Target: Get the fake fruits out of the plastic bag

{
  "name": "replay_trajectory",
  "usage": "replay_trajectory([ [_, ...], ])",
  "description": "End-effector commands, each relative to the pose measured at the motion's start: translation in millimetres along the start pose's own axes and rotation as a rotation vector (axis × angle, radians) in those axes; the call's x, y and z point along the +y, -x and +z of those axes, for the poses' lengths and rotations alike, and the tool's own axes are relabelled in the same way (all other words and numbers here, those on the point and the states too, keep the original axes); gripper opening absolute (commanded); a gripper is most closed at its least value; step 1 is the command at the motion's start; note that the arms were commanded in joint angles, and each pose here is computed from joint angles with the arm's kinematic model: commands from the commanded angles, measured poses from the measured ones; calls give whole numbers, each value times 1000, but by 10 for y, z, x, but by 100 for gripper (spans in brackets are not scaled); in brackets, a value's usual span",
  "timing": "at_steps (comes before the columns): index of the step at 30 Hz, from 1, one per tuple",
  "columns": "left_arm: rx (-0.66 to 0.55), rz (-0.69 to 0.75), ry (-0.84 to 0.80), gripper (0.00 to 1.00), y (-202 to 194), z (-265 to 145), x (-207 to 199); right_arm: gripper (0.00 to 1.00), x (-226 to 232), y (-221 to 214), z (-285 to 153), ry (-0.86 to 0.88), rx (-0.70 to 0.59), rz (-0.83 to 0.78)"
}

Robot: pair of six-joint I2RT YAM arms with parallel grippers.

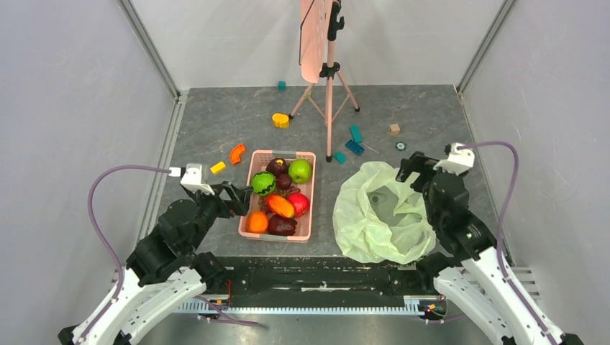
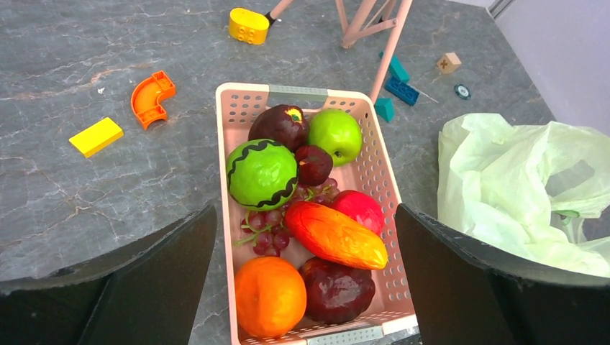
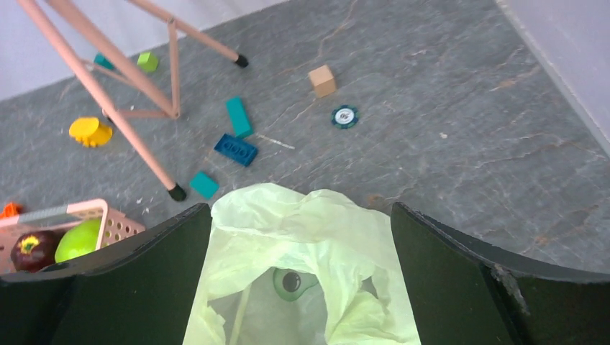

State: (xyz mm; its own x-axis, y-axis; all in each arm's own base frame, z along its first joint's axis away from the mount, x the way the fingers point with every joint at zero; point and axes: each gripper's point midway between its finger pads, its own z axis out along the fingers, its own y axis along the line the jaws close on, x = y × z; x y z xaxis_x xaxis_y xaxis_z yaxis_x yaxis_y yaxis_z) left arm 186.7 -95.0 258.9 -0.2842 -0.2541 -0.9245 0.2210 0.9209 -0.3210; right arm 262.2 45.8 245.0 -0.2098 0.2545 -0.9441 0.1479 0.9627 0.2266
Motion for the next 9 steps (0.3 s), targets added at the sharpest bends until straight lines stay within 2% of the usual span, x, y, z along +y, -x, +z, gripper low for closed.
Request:
replay_trajectory([
  [1,-21,57,-7,100,119,57,-49,98,-220,97,-59,-76,-120,73],
  [9,-20,27,32,100,94,93,0,98,-269,-17,-24,-72,-151,63],
])
